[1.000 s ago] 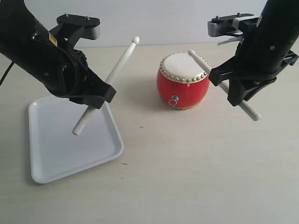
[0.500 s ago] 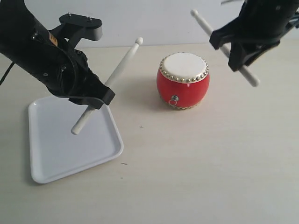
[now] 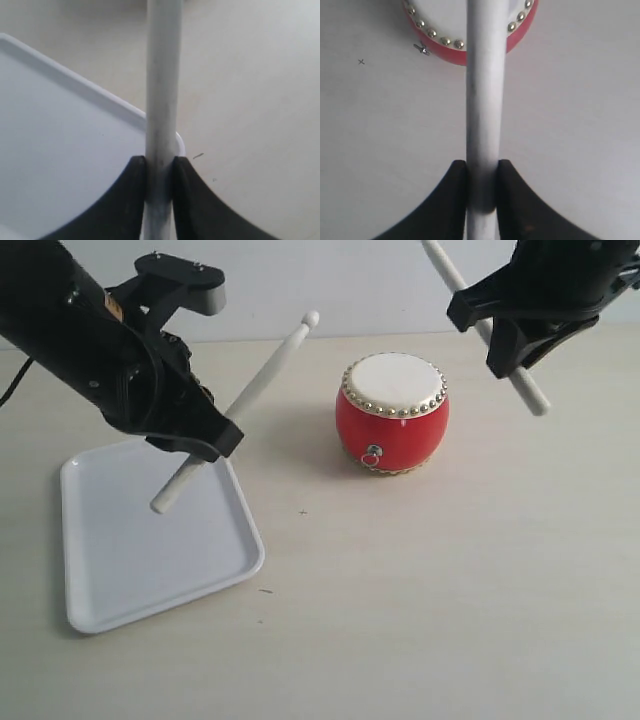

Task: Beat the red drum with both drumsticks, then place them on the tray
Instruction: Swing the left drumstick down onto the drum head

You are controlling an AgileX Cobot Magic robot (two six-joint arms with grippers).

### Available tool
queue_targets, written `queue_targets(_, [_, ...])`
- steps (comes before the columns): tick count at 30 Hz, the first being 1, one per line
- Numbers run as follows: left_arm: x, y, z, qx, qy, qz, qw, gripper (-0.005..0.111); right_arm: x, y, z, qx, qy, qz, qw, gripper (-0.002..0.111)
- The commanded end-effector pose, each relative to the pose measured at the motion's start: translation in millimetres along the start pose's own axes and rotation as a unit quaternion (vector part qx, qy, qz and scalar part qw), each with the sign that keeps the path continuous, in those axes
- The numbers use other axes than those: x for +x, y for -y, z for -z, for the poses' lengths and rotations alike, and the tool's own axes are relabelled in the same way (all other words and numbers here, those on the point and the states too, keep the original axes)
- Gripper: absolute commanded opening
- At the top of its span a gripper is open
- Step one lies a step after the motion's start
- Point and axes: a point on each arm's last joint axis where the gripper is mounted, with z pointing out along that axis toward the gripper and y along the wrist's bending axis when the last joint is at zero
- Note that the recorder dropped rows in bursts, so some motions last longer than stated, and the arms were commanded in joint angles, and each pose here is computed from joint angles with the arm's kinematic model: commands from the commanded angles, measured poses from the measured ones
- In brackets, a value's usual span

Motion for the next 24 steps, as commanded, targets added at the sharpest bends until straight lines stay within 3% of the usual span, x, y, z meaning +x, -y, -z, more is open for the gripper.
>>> queue_targets(1, [-19.4, -2.1, 0.6, 0.011, -0.032, -0.019, 0.999, 0.000, 13.9, 10.6, 5.0, 0.009, -0.006, -0.014, 1.000, 0.000])
queue_targets(5, [-37.5, -4.5, -6.9, 0.020, -0.053, -0.023, 0.998, 0.000, 28.7, 16.5, 1.0, 0.000, -0.021, -0.033, 0.999, 0.000])
queue_targets(13, [-74.2, 7.9, -4.6, 0.038, -0.065, -0.055, 0.996, 0.000, 36.8, 17.8, -0.1, 0.013, -0.012, -0.029, 0.999, 0.000])
queue_targets(19, [-85.7, 20.1, -13.9, 0.046, -0.075, -0.081, 0.993, 0.000, 38.8, 18.9, -2.8, 0.019, -0.017, -0.024, 0.999, 0.000])
queue_targets(24, [-91.5, 15.7, -32.6, 0.031, -0.076, -0.086, 0.993, 0.000, 38.6, 17.8, -2.7, 0.013, -0.016, -0.028, 0.999, 0.000])
